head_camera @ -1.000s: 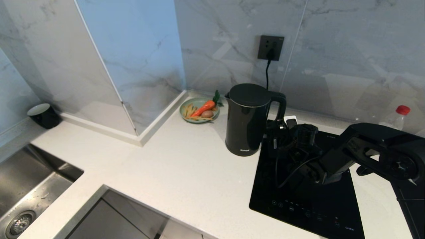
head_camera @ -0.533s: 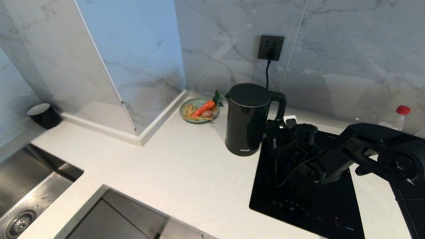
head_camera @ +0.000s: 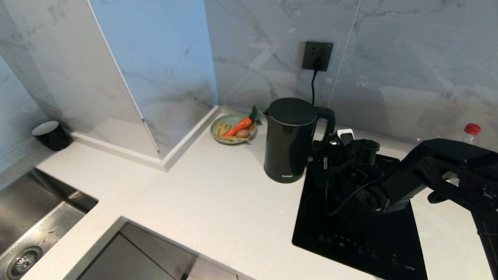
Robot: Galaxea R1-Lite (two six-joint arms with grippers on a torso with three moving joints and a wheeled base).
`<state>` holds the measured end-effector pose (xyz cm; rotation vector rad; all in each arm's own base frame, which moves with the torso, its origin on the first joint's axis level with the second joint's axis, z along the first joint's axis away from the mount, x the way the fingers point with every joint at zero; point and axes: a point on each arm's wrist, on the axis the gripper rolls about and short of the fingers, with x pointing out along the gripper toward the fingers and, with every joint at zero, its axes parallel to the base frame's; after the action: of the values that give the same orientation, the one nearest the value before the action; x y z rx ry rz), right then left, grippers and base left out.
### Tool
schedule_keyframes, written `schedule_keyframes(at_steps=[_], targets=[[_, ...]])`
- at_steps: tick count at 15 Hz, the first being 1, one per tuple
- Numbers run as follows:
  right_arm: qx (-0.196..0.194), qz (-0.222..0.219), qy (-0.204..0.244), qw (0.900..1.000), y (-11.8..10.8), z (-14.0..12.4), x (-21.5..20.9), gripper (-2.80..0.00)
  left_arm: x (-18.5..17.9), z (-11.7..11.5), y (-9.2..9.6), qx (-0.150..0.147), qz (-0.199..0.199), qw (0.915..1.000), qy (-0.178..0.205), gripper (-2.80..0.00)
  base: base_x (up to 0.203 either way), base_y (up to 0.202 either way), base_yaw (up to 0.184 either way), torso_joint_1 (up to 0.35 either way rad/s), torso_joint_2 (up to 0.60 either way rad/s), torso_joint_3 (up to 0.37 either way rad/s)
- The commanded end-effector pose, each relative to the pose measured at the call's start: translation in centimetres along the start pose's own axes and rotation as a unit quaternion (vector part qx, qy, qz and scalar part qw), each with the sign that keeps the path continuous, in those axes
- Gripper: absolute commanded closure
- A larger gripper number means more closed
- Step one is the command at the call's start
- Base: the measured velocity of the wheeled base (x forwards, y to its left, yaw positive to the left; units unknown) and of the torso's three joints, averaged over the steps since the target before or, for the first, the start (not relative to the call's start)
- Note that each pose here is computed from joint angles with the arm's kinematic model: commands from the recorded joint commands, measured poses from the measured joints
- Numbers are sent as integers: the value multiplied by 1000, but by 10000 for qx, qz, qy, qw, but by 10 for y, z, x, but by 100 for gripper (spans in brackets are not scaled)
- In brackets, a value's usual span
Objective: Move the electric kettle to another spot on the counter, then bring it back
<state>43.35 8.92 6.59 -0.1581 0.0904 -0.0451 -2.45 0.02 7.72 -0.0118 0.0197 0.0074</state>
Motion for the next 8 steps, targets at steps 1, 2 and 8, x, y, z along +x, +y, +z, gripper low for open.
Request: schedule_keyframes(at_steps=[1,2,8], targets=[[105,49,-42,9999,2,5,-5,-280,0,0,0,-2,3,10000,1,0,0,0,0,0,0,0],[124,104,-7,9999,5,3,-7,-280,0,0,0,-2,10,10000,2,0,0,0,0,0,0,0],[231,386,110,9989,9,-8,-5,-280,0,0,0,-9,2,10000,1,0,0,0,0,0,0,0]])
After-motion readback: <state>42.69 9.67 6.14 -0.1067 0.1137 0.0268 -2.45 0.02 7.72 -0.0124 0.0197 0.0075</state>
